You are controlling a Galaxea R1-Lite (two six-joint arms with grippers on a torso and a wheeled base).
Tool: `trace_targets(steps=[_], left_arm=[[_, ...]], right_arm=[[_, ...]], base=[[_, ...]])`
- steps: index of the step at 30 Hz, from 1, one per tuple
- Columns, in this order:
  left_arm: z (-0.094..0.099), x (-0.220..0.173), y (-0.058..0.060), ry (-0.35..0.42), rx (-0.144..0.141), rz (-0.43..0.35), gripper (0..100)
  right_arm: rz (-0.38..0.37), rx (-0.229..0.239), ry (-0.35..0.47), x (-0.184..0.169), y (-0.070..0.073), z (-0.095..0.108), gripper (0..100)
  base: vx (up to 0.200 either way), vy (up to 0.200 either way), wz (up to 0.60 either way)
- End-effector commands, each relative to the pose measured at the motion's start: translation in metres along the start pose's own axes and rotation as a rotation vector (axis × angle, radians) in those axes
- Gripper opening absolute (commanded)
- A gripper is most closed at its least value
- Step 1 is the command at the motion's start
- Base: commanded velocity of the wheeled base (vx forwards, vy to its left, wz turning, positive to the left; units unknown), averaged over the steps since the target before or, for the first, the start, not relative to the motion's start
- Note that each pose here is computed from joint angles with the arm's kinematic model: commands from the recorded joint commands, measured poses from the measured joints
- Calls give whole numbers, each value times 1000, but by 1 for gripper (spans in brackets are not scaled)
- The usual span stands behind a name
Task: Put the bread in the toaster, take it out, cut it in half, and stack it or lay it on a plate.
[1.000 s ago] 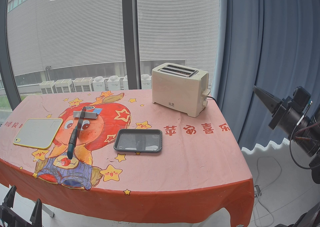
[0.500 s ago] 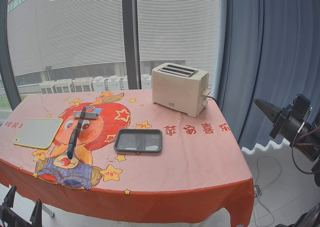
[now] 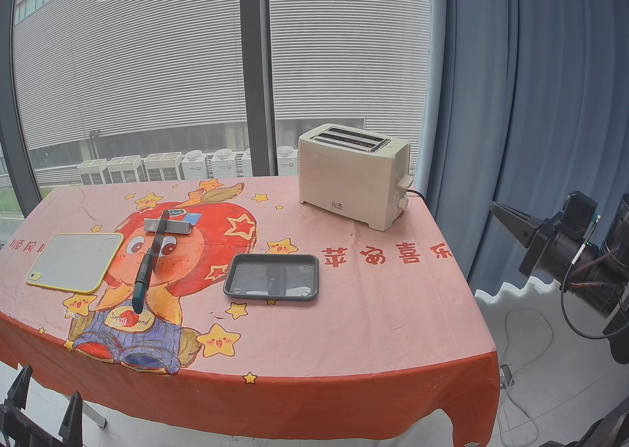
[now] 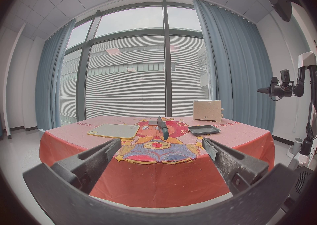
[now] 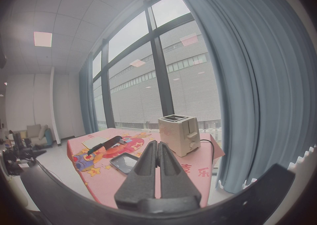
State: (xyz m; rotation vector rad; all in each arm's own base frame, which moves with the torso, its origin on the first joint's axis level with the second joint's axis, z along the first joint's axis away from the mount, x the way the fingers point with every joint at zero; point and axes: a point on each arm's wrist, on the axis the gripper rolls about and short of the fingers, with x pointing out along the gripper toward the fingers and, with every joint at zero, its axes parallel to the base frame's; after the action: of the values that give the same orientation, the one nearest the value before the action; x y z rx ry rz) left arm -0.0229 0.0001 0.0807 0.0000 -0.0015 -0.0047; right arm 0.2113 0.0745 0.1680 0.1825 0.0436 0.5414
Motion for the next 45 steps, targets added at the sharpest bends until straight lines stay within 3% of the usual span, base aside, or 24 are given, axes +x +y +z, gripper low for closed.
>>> trace_targets(steps=[1, 2, 16, 21, 27, 37, 45], left_arm=[[-5, 0, 0, 5, 0, 0, 100], [-5, 0, 0, 5, 0, 0, 100], [-5, 0, 0, 5, 0, -1, 100], [-5, 0, 0, 5, 0, -1, 100], [-5, 0, 0, 5, 0, -1, 100], [-5, 0, 0, 5, 0, -1, 100], [-5, 0, 0, 6, 0, 0, 100]], right_arm=[[-48, -28, 40, 21, -17, -9, 0], [-61, -47, 45, 30, -25, -10, 0], [-64, -77, 62, 85, -46, -22, 0], [-70, -71, 96, 90, -48, -22, 0], [-72, -79, 117, 95, -49, -21, 0], [-77, -75, 149, 95, -51, -29, 0], [-108, -91, 198, 98, -65, -47, 0]], base=[[0, 0, 0], [0, 0, 0], [0, 0, 0], [0, 0, 0], [0, 200, 0], [0, 0, 0], [0, 0, 0]])
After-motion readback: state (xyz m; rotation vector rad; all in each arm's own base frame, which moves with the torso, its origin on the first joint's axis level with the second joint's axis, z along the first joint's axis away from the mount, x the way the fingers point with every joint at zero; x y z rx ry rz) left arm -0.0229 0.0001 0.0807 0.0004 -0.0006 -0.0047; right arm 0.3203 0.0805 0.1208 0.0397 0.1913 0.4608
